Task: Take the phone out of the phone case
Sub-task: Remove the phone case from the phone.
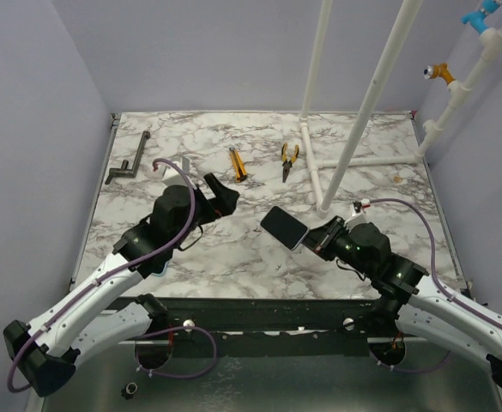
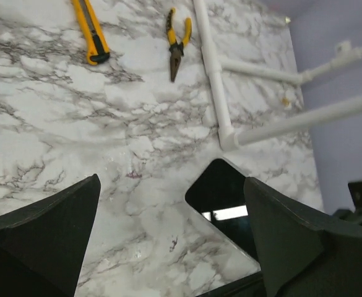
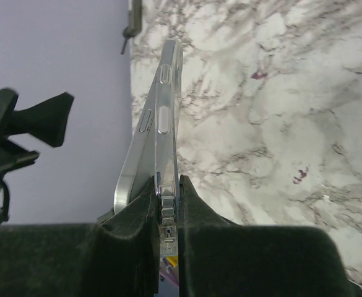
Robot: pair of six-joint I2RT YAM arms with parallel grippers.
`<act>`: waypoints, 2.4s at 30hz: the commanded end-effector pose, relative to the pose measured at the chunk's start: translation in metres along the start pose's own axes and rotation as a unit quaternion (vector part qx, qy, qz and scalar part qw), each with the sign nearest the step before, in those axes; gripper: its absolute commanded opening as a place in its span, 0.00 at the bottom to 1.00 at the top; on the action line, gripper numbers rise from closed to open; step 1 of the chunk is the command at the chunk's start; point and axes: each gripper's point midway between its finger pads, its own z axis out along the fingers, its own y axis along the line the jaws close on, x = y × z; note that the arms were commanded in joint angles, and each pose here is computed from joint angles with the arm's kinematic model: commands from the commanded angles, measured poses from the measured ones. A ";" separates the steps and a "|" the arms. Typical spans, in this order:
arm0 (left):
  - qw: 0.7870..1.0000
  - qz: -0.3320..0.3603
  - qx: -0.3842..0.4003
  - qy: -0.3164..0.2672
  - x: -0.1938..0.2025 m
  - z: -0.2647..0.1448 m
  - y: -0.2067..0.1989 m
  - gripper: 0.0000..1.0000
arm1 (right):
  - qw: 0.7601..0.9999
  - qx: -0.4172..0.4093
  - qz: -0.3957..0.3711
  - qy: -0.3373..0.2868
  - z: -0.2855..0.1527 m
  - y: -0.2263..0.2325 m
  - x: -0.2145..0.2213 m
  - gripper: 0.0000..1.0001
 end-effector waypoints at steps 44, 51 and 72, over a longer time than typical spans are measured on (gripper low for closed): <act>0.905 0.422 0.037 0.039 0.146 -0.006 -0.082 0.70 | 0.997 0.036 -0.021 0.058 0.028 0.010 0.017 0.00; 0.904 0.424 0.023 0.048 0.154 -0.003 -0.072 0.68 | 0.996 0.036 -0.027 0.073 0.032 0.016 0.020 0.00; 0.906 0.413 0.029 0.091 0.170 -0.006 -0.077 0.86 | 0.998 0.034 -0.033 0.047 0.025 0.018 0.009 0.00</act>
